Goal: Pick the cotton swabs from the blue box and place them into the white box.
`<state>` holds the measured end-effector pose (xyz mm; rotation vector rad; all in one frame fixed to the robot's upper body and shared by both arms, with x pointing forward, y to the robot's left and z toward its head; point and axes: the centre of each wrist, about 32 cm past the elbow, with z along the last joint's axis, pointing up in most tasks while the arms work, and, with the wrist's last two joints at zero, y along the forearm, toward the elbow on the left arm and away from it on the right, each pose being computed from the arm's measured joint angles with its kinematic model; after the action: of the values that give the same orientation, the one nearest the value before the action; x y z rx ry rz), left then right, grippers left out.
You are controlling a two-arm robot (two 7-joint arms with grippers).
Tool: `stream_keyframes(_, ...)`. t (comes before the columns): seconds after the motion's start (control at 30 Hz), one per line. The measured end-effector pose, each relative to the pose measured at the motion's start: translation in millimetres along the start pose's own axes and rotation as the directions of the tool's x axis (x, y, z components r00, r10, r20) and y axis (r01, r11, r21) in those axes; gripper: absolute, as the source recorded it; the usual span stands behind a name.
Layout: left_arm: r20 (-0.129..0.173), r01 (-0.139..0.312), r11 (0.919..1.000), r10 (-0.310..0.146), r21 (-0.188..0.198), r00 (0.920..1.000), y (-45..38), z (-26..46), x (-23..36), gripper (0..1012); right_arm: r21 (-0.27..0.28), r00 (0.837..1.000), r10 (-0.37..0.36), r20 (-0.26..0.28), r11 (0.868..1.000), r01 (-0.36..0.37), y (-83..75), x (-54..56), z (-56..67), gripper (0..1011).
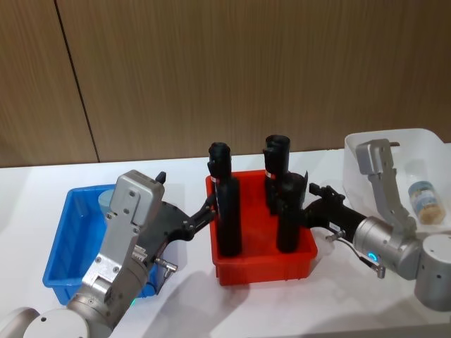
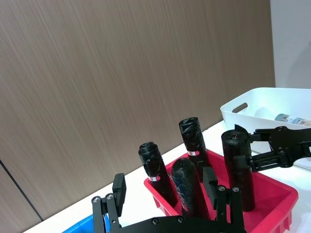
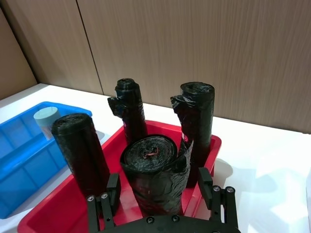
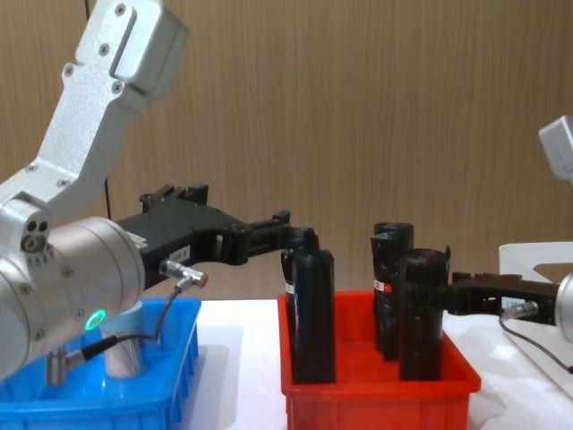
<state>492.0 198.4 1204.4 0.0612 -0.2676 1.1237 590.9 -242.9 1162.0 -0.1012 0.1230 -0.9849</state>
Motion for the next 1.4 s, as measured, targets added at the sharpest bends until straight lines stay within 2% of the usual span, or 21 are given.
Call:
stream_keyframes(0.27,0.0,0.0,1.0,0.0,0.0,1.0,0.0,0.0,0.0,1004,-0.009,1.0,-0.005,0.013,1.0,0.005,8.9,2.1,0.3,997)
stream_keyframes(0.5,0.0,0.0,1.0,0.0,0.0,1.0,0.0,0.0,0.0,1004,-0.016,1.0,-0.01,0.02,1.0,0.01,16.4,3.9,0.2,835)
stream_keyframes(0.6,0.0,0.0,1.0,0.0,0.0,1.0,0.0,0.0,0.0,1004,-0.017,1.0,-0.011,0.019,1.0,0.011,19.7,5.0,-0.6,718)
stream_keyframes(0.63,0.0,0.0,1.0,0.0,0.0,1.0,0.0,0.0,0.0,1004,-0.017,1.0,-0.01,0.019,1.0,0.01,20.3,5.1,-0.7,718)
stream_keyframes(0.7,0.0,0.0,1.0,0.0,0.0,1.0,0.0,0.0,0.0,1004,-0.016,1.0,-0.009,0.019,1.0,0.009,21.4,5.5,-0.9,621)
stream_keyframes(0.87,0.0,0.0,1.0,0.0,0.0,1.0,0.0,0.0,0.0,1004,-0.012,1.0,-0.002,0.021,1.0,0.002,23.3,5.9,-1.4,535)
stream_keyframes(1.17,0.0,0.0,1.0,0.0,0.0,1.0,0.0,0.0,0.0,1004,0.02,1.0,0.011,0.019,1.0,-0.012,21.3,3.2,3.3,490)
stream_keyframes(1.4,0.0,0.0,1.0,0.0,0.0,1.0,0.0,0.0,0.0,1004,0.067,1.0,0.021,0.019,0.998,-0.022,14.3,-0.8,13.8,485)
